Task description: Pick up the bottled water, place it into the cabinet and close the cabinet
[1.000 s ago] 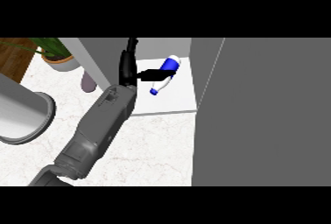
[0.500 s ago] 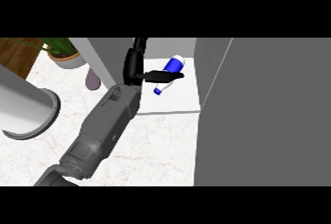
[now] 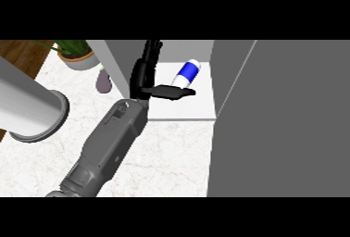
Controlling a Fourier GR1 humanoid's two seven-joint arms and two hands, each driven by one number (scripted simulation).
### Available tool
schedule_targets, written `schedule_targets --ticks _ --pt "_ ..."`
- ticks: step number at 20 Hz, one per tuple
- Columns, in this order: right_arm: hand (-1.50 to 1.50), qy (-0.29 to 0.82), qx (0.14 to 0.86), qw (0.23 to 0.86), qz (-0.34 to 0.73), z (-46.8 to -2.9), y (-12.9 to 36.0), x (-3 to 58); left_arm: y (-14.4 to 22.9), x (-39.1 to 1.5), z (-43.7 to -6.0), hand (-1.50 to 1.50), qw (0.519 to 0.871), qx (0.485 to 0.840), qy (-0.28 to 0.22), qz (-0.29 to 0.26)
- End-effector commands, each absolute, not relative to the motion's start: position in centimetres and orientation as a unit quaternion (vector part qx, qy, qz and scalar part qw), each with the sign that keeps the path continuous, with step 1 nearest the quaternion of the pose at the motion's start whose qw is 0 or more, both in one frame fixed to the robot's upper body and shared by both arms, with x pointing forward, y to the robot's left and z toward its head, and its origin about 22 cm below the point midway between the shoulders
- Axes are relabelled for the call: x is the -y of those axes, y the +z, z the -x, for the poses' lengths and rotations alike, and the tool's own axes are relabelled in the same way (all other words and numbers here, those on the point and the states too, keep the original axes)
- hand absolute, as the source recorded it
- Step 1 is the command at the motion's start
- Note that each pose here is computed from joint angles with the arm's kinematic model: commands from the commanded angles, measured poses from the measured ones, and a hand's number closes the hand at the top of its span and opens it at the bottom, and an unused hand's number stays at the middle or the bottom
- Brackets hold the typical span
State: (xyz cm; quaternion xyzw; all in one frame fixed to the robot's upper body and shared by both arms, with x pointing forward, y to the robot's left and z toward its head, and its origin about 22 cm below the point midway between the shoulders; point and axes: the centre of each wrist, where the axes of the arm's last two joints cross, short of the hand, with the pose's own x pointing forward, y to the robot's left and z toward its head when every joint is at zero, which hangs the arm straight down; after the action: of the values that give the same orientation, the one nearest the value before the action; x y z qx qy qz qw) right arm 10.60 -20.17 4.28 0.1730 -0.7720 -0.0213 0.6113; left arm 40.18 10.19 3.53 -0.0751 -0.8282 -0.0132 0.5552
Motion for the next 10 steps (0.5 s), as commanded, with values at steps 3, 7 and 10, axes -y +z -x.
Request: schedule_targets --ticks 3,7,10 --pt "-1.50 -0.023 0.774 0.613 -0.158 -10.5 4.6 20.8 2.5 -11.9 -36.4 -1.50 0.566 0.819 0.020 0.091" --pt "-1.50 -0.020 0.769 0.616 -0.166 -8.8 5.5 20.8 2.8 -13.3 -34.1 -1.50 0.567 0.815 0.031 0.115" --pt "-1.50 -0.027 0.777 0.607 -0.165 -10.1 4.4 19.5 5.0 -13.2 -32.1 -1.50 0.560 0.817 0.044 0.133"
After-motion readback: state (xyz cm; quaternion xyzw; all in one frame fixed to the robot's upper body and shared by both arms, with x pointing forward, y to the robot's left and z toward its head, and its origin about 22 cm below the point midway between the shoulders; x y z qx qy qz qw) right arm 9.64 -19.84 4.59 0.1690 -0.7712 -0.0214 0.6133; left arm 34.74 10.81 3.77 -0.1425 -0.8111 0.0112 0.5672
